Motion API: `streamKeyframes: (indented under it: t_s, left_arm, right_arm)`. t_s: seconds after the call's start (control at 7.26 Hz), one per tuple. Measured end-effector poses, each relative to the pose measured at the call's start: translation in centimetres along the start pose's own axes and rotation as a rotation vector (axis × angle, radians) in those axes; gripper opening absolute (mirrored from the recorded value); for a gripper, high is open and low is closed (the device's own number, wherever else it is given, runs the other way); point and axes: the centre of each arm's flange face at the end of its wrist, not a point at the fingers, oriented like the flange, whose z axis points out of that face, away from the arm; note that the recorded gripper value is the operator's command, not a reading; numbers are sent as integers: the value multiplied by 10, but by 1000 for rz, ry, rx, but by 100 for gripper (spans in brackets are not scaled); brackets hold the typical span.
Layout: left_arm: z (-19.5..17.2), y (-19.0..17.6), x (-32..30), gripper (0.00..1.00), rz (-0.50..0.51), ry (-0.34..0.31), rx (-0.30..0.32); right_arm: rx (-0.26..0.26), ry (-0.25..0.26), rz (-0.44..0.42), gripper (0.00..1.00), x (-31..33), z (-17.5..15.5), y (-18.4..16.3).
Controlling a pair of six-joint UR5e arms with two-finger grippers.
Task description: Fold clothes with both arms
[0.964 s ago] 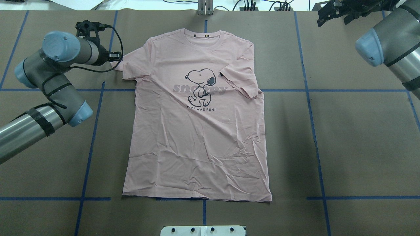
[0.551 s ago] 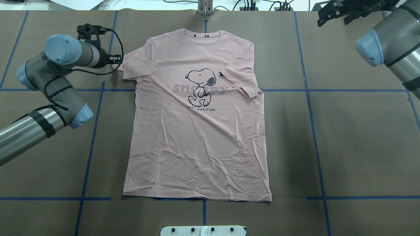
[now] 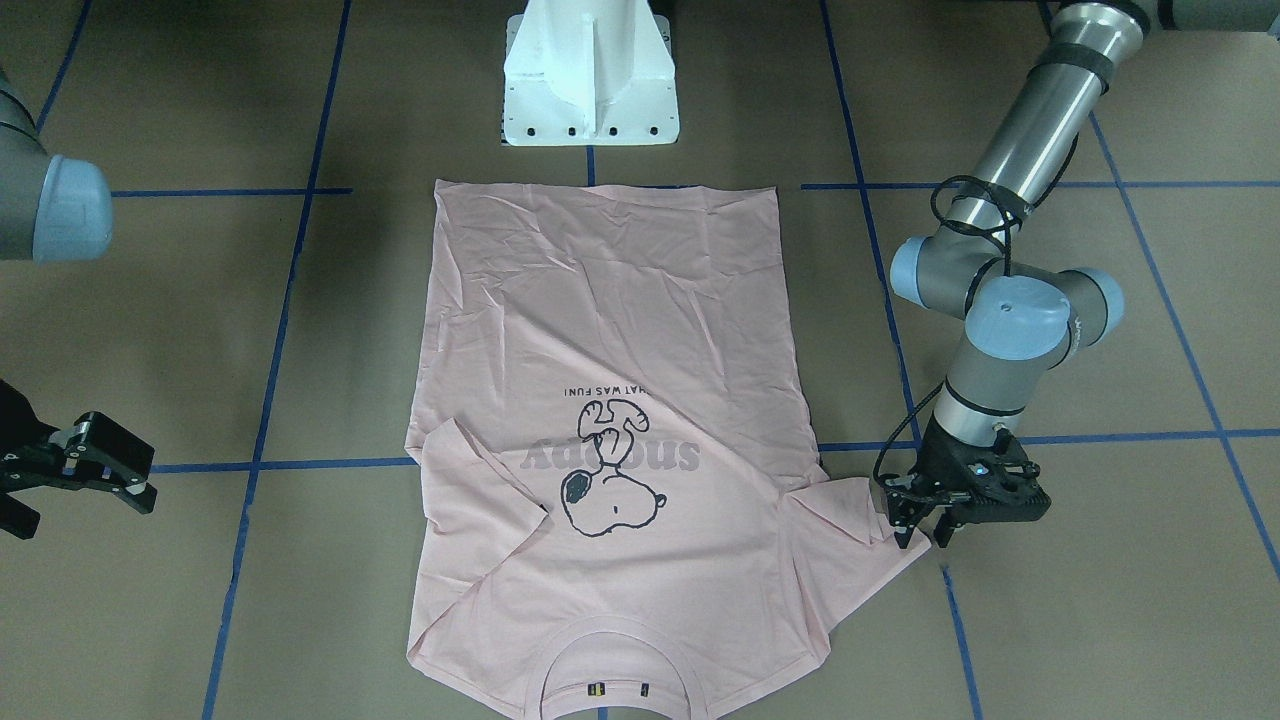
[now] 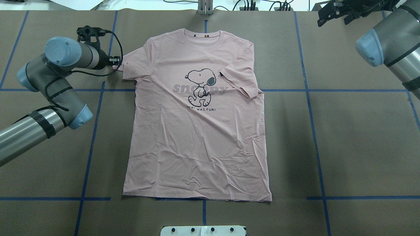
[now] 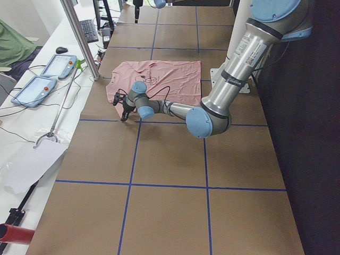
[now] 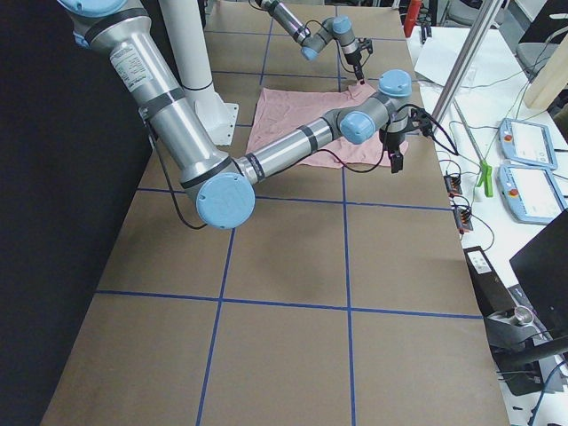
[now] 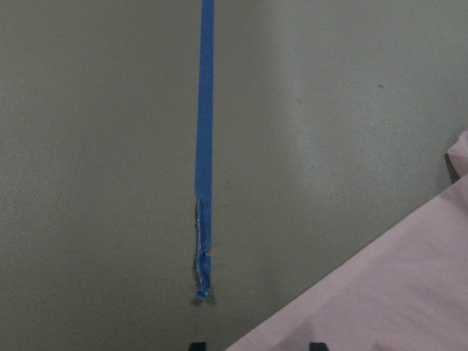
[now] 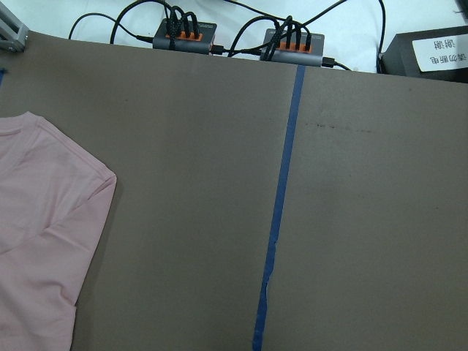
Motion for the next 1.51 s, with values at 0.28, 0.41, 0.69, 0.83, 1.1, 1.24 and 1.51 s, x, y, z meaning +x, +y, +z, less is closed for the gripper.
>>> streamKeyframes:
  t_s: [0.28, 0.41, 0.69, 0.83, 1.1, 1.24, 1.51]
  left_arm:
    - [-1, 0, 1, 0, 3, 11, 6]
    - [-1, 1, 2, 0, 8, 13, 7]
    - [-6, -2, 6, 0, 48, 20, 12]
    - [-16, -9, 20, 0, 62, 25, 13]
    - [-48, -42, 84, 0, 40, -19, -18]
    - [-61, -57, 122, 0, -5, -52, -41]
    - [-55, -61, 201, 0, -116, -113, -71]
  right_arm:
    - [-1, 1, 1, 100, 1, 0, 0]
    - [0, 1, 1, 100, 1, 0, 0]
    - [0, 2, 1, 100, 1, 1, 1]
    - [1, 2, 1, 100, 1, 1, 1]
    - [2, 4, 2, 100, 1, 0, 1]
    - [3, 4, 3, 100, 2, 0, 1]
    - [4, 5, 8, 100, 2, 0, 2]
